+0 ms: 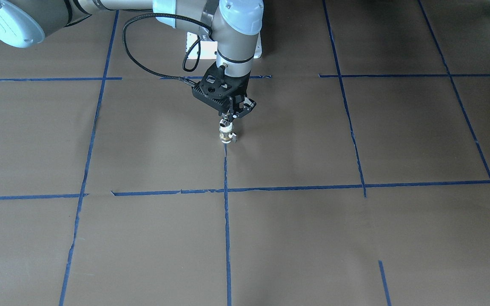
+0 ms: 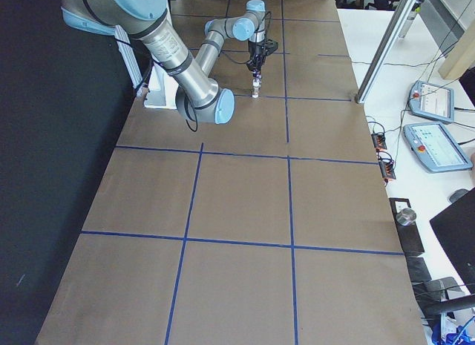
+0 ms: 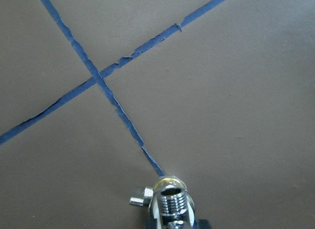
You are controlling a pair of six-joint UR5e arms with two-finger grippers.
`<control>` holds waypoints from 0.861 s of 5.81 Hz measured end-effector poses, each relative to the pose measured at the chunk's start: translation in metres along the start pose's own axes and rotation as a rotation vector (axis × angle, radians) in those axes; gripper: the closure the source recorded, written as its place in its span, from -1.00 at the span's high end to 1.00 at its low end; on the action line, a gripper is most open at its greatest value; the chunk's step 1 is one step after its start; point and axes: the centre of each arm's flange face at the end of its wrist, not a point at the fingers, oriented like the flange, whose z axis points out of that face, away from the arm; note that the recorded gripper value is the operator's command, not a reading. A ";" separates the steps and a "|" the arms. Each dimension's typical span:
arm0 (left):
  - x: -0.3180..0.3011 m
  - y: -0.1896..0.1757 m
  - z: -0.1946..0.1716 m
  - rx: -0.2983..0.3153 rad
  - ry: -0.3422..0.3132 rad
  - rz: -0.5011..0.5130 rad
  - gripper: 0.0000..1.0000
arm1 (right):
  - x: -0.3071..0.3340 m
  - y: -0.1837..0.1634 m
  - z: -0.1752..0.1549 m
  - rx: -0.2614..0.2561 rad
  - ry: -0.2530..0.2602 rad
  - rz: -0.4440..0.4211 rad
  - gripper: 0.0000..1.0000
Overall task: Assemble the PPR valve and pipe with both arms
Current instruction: 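Lower the chrome fitting onto the valve top and press it on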
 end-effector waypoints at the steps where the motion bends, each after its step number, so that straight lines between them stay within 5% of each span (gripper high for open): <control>1: 0.000 0.000 0.000 0.001 0.000 0.001 1.00 | 0.001 -0.001 0.003 0.003 0.004 -0.001 -1.00; 5: 0.000 -0.001 -0.001 0.001 0.000 0.001 1.00 | 0.003 0.011 0.008 -0.006 0.009 -0.012 -1.00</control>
